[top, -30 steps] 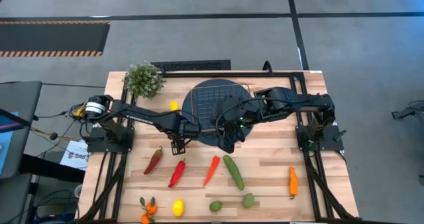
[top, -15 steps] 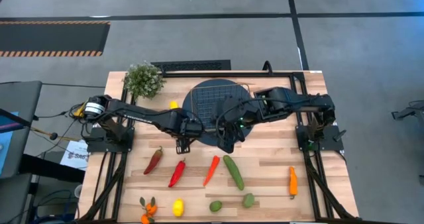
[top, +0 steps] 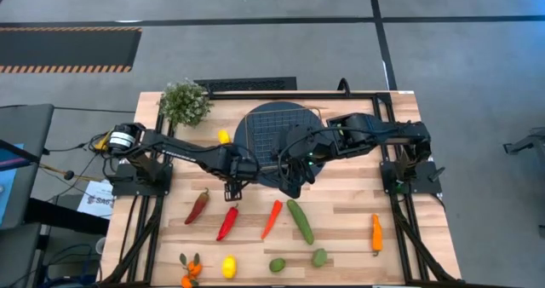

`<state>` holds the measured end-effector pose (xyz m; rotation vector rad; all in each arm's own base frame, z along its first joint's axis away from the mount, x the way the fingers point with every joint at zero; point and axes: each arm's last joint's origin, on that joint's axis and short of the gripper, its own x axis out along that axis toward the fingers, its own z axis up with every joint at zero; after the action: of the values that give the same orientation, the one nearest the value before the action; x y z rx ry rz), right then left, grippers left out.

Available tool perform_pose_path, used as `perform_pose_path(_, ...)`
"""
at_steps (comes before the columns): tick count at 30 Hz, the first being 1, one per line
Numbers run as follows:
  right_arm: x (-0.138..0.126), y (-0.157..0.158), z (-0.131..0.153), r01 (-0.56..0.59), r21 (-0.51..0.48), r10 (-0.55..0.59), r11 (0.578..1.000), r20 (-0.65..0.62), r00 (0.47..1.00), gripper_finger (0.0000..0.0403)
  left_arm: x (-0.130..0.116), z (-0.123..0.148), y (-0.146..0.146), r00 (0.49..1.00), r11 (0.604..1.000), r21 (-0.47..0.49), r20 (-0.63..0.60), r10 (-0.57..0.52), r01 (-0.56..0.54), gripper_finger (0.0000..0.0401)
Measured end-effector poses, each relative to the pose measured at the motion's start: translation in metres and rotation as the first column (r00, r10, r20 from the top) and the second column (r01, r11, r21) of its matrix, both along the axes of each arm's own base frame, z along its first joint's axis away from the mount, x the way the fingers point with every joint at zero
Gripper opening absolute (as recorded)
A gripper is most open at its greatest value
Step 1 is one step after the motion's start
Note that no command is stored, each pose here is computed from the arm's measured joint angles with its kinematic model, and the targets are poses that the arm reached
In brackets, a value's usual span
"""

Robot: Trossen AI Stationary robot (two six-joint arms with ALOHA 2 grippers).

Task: Build produce basket
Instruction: Put the top oranges into the basket

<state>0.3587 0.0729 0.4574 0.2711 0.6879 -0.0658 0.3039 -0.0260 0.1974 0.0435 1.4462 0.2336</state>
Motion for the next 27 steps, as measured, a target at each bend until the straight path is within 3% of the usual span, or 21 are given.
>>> perform_pose_path(27,-0.0003,0.0015,0.0,0.01,0.018,-0.01,1.0,-0.001,1.0,0.0248,-0.0022,0.0001,0.0019,0.997,0.996,0.054,-0.038,-0.07,0.072,0.0212)
